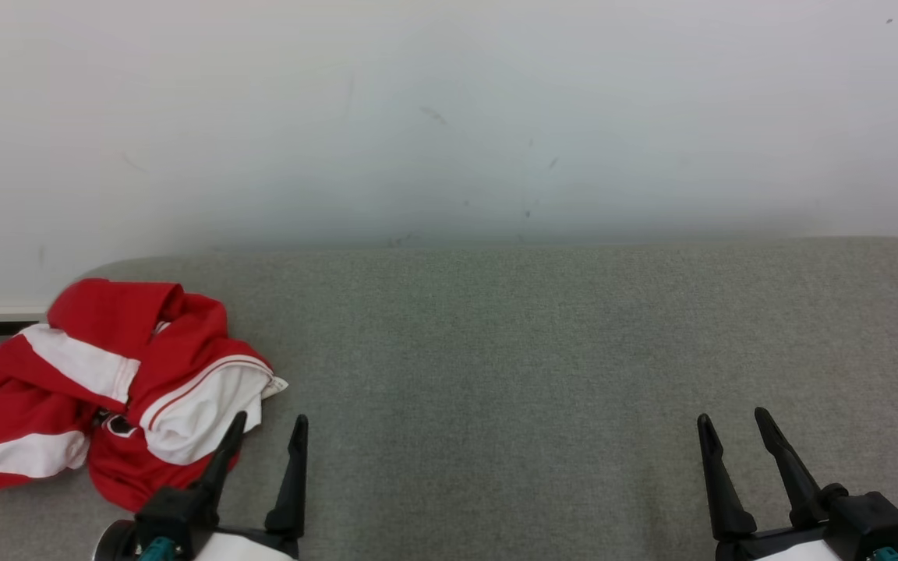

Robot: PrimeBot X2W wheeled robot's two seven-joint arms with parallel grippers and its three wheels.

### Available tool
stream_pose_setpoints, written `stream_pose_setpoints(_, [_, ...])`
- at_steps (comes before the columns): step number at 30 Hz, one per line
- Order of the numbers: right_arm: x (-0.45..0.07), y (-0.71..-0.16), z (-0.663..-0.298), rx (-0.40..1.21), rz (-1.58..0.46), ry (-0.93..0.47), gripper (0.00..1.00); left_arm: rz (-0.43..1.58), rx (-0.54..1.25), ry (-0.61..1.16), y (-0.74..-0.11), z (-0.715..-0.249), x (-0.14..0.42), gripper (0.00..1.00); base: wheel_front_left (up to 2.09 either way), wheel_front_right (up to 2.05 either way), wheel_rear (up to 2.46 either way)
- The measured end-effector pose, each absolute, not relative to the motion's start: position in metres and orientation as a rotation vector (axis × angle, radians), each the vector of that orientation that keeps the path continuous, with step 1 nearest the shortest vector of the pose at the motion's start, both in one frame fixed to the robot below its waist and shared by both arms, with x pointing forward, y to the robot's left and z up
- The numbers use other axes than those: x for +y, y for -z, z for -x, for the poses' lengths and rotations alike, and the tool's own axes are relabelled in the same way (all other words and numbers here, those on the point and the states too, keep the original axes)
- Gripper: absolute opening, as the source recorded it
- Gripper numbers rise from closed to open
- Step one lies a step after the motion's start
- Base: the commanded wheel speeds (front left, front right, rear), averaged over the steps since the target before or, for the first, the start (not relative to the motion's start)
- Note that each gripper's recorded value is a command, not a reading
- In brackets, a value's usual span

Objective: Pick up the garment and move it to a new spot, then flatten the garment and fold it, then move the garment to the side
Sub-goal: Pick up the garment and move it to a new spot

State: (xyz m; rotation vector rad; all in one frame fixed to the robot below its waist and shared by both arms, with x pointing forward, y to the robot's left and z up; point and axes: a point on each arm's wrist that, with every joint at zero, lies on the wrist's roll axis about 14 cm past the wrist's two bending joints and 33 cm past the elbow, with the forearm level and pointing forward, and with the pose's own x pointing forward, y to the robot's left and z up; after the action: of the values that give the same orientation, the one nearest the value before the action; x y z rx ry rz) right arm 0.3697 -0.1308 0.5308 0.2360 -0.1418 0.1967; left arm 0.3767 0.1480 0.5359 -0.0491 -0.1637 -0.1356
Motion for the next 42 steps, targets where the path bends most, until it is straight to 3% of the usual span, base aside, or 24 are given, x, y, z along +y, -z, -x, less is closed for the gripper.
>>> stream_pose_setpoints(15, [-0.115,-0.534,-0.375,-0.145,-0.272,-0.241,1.0,0.055,-0.161,0.09,-0.535,-0.374,0.164,1.0,0.0,0.0,0.0])
stream_pose_setpoints(42, [0.019,-0.524,-0.384,-0.05,-0.328,-0.623,1.0,0.036,-0.147,-0.267,-0.527,-0.305,0.276,1.0,0.0,0.0,0.0])
